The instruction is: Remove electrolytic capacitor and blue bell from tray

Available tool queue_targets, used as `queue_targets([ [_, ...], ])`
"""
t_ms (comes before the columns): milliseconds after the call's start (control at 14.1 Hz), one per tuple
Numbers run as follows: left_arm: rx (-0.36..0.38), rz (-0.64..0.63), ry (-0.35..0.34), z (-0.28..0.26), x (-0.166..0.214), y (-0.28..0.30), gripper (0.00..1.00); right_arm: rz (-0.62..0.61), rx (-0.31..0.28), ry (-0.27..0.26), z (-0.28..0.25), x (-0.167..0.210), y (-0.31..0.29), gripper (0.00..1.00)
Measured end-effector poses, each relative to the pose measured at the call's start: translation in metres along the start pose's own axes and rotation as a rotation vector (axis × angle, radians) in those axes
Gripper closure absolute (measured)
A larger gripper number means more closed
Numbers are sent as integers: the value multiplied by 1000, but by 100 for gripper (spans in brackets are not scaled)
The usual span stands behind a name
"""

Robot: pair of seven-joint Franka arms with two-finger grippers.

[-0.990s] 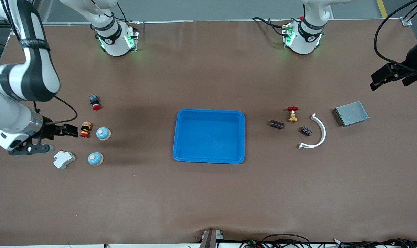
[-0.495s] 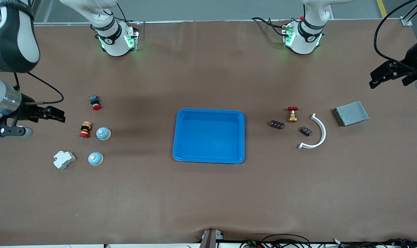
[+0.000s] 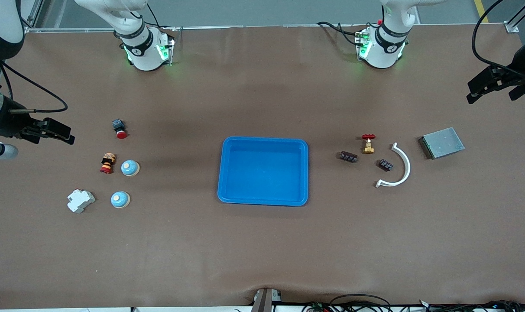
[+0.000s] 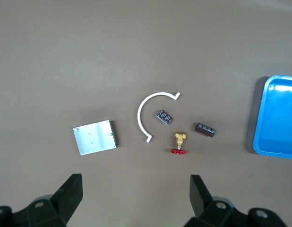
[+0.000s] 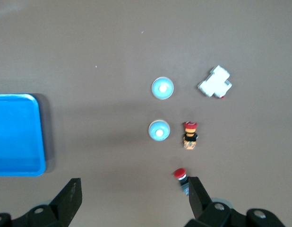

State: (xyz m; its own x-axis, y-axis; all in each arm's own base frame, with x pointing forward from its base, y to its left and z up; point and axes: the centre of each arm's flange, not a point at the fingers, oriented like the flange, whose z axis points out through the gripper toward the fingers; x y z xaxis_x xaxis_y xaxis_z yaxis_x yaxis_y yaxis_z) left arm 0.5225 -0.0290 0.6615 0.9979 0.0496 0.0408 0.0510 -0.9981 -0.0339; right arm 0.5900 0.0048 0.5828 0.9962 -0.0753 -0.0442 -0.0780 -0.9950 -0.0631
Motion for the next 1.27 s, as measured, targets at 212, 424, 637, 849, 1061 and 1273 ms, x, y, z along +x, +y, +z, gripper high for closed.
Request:
queue_targets([
  [212,0,0,1,1,0,0,0,28,-1,2,-8,0,17,0],
  [424,0,-2,2,1,1,-1,0,37,-2,3,-20,-2,36,0],
  [637,0,-4,2,1,1,-2,0,40,-3,2,-22,-2,43,0],
  [849,0,-10,1,1,1,-5,0,11,-3,-1,-22,-3,44,0],
  [1061,0,-18,1,2,1,-10,0,-5,-4,0,-22,-3,49,0],
  [1273,0,-18,2,1,1,-10,0,-20,-9,1,-23,-3,52,0],
])
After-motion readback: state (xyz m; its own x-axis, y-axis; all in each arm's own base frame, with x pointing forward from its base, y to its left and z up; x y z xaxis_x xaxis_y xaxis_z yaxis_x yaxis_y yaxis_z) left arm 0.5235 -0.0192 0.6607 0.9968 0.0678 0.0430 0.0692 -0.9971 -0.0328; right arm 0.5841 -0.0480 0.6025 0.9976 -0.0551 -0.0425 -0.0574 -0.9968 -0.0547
